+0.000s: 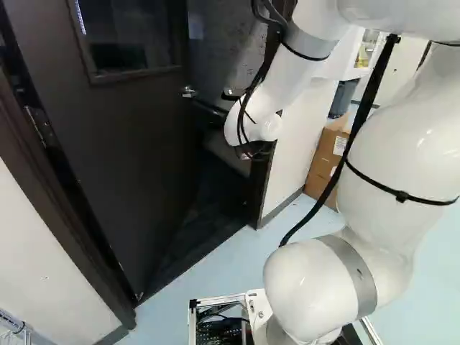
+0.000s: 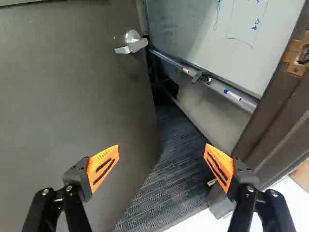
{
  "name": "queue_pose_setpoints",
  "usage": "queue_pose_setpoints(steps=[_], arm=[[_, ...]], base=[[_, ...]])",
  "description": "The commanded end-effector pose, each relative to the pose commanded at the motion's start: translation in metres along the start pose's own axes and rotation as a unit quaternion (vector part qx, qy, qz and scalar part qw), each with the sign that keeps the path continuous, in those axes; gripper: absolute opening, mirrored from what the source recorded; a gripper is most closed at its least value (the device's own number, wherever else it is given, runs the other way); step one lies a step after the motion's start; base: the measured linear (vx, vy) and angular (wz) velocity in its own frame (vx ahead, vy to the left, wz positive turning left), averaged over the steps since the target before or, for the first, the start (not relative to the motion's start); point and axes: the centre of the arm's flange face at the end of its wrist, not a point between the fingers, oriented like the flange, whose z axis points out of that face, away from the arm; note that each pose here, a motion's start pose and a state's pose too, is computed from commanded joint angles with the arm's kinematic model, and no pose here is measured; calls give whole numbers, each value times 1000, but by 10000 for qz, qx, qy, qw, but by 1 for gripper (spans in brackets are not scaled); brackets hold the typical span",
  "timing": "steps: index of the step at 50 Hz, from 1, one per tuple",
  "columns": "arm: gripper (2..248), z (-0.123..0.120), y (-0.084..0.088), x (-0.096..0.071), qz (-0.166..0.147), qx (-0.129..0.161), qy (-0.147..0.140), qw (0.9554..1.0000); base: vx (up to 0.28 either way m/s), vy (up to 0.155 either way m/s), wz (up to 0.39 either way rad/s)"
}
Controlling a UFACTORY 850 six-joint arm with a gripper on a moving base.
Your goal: Open the door and move inside
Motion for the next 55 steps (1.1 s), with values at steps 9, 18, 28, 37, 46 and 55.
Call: queue_pose_setpoints(steps=[9,18,28,37,46,55], arm=[[247,-17,8,-8,-25,-79,-85,9999],[247,-33,14,-14,-47,-141,-94,9998],[247,-38,16,-17,-62,-155,-94,9998],[247,-38,16,-16,-62,-153,-76,9998],[247,-38,15,-14,-64,-113,70,9999],[247,-42,14,-12,-68,-58,265,9996]], base=[[0,0,0],[0,0,0],[0,0,0],[0,0,0],[0,0,0],[0,0,0]])
